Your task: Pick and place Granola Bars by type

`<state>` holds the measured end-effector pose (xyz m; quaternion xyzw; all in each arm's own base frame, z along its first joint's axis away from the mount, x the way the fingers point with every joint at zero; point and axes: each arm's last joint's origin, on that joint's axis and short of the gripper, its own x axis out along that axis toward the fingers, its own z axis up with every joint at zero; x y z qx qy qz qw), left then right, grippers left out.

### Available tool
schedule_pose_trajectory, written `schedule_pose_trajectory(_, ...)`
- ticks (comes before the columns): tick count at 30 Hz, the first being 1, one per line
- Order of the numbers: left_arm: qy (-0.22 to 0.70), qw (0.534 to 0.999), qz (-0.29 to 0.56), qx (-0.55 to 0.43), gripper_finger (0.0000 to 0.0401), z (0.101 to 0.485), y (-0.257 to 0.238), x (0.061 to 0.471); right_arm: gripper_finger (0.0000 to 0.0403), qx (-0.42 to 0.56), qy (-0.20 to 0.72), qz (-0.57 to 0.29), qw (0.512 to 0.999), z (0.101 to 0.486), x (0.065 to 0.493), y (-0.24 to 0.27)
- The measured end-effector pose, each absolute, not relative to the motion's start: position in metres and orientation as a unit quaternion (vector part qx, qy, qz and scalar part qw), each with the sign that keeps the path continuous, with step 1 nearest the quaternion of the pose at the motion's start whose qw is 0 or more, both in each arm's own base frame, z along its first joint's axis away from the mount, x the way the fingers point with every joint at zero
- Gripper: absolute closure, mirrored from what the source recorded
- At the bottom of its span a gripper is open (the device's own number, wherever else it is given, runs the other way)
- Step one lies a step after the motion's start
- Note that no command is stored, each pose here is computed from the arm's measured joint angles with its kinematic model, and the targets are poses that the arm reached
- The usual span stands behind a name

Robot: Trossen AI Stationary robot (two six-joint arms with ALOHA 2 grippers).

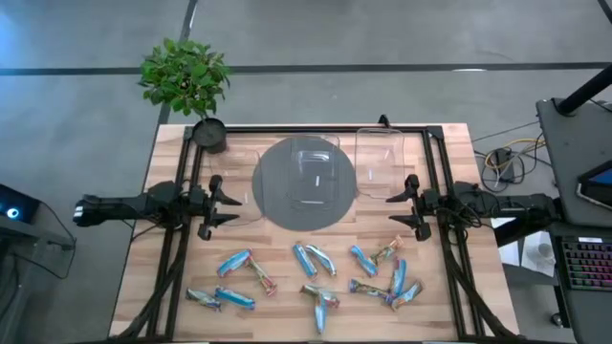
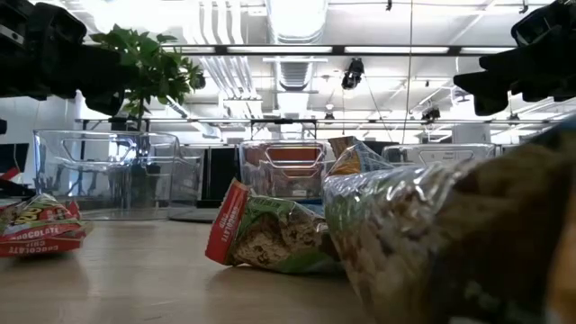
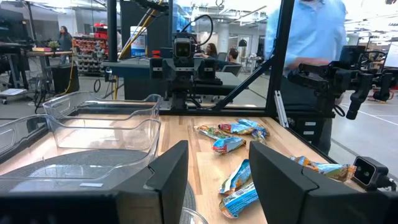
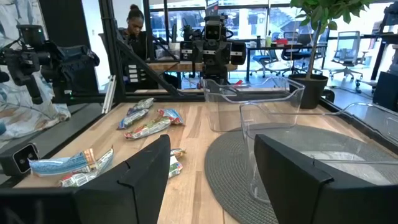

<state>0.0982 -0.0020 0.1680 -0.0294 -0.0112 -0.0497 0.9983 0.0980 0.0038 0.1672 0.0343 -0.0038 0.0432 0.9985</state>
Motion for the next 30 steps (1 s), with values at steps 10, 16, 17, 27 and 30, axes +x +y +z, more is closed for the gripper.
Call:
schedule_pose_trajectory(10,-0.011,0.998,-0.050,-0.029,0.0247,0.1680,-0.0020,0.0982,0.0181,0.034,-0.004,0.043,0.998,0.1671,0.0980,0.0038)
schedule_pose_trajectory(16,-0.011,0.998,-0.050,-0.029,0.0247,0.1680,-0.0021,0.0982,0.0181,0.034,-0.004,0.043,0.998,0.1671,0.0980,0.0038)
schedule_pose_trajectory(17,-0.011,0.998,-0.050,-0.029,0.0247,0.1680,-0.0021,0.0982,0.0181,0.036,-0.004,0.043,0.998,0.1672,0.0980,0.0038)
schedule_pose_trajectory(27,-0.011,0.998,-0.050,-0.029,0.0247,0.1680,-0.0021,0.0982,0.0181,0.326,0.013,0.051,0.944,0.1670,0.0982,0.0044)
schedule_pose_trajectory(30,-0.011,0.998,-0.050,-0.029,0.0247,0.1680,-0.0020,0.0982,0.0181,0.414,0.046,0.087,0.905,0.1658,0.0998,0.0080)
